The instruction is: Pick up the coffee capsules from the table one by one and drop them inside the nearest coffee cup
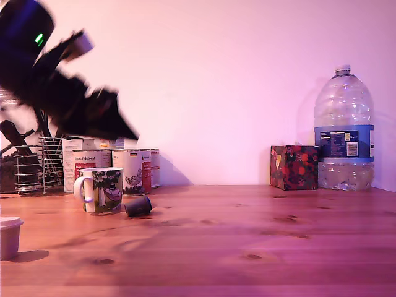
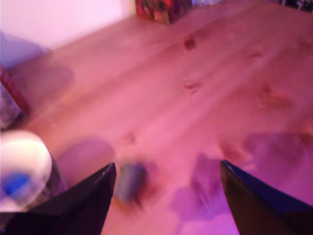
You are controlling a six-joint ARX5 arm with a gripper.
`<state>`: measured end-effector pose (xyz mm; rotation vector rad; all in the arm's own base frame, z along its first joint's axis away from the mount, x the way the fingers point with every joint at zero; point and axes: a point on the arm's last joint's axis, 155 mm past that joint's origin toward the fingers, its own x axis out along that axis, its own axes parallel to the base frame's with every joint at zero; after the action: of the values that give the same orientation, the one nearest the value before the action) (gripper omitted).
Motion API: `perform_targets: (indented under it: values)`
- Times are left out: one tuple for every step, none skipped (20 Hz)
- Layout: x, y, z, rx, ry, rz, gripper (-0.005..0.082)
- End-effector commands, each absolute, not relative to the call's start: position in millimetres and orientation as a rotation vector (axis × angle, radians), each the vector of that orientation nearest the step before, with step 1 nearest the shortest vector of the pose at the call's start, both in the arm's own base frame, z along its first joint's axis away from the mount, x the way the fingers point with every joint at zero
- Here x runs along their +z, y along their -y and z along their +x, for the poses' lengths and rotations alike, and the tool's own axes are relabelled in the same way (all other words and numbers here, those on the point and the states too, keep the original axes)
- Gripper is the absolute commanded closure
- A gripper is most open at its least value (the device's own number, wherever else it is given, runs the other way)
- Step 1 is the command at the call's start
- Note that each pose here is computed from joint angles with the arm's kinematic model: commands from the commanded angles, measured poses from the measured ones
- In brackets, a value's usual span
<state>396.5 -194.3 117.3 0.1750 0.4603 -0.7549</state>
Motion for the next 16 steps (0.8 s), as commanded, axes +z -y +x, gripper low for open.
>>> perform_targets:
  values:
    - [108, 191, 393, -0.751, -0.473, 0.178, 0.0163]
    - [105, 191, 391, -0.751, -0.478, 0.177, 0.0163]
    - [103, 190, 390, -0.749, -0.470, 0.179, 0.0163]
    - [103, 188, 391, -0.745, -0.461, 0.179, 0.0163]
    - [103, 187, 392, -0.740, -0.452, 0.179, 0.0163]
    - [104, 186, 393, -0.738, -0.441, 0.183, 0.0163]
    - [105, 186, 394, -0.741, -0.424, 0.197, 0.0163]
    - [105, 187, 396, -0.742, -0.412, 0.205, 0.0163]
    - [103, 188, 398, -0.742, -0.409, 0.206, 0.0163]
    - [99, 188, 401, -0.743, -0.401, 0.213, 0.0163]
    - [96, 189, 403, -0.743, -0.395, 0.214, 0.0163]
    - [91, 190, 406, -0.743, -0.391, 0.214, 0.0163]
    - [86, 192, 409, -0.745, -0.382, 0.221, 0.0163]
    - [83, 193, 412, -0.747, -0.367, 0.235, 0.0163]
    - [79, 194, 414, -0.746, -0.360, 0.244, 0.0163]
    - [76, 194, 417, -0.741, -0.354, 0.246, 0.0163]
